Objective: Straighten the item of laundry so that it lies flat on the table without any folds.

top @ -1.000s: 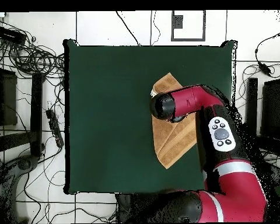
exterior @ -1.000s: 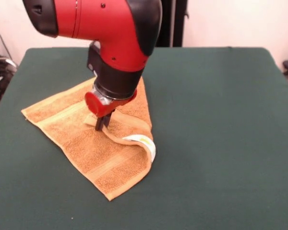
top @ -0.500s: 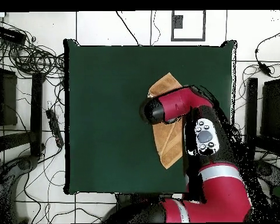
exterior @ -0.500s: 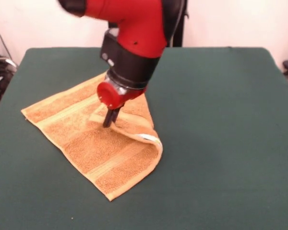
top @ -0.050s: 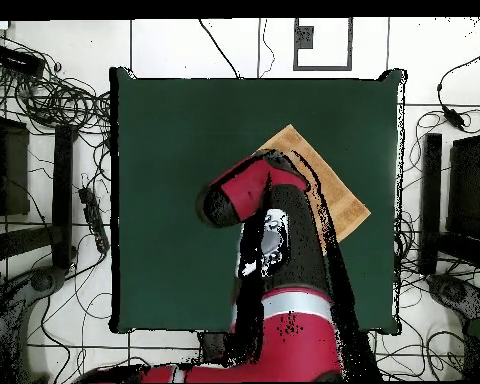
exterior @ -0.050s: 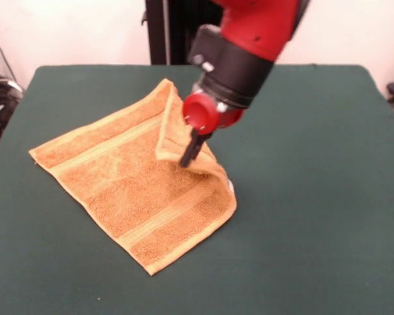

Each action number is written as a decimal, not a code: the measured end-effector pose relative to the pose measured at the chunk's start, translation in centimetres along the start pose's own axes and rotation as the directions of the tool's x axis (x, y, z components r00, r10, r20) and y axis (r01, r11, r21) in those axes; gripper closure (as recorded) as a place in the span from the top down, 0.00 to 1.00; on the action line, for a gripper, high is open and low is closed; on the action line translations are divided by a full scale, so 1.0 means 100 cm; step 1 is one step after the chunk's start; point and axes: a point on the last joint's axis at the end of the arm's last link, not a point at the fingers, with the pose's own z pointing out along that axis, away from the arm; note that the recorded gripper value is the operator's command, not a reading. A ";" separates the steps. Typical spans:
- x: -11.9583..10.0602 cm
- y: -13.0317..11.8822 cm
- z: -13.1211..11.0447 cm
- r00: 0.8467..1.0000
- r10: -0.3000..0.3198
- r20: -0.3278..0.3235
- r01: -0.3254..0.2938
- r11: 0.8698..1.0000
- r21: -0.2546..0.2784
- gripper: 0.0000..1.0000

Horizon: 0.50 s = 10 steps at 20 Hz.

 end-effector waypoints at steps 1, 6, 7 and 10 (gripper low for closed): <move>-0.004 0.004 -0.005 1.000 0.010 -0.003 -0.010 1.000 0.011 0.00; -0.018 0.023 -0.018 0.997 0.083 -0.008 -0.083 0.996 0.024 0.00; -0.019 0.026 -0.018 0.995 0.095 -0.010 -0.094 0.995 0.019 0.00; -0.019 0.036 -0.014 0.991 0.128 -0.036 -0.128 0.992 -0.006 0.00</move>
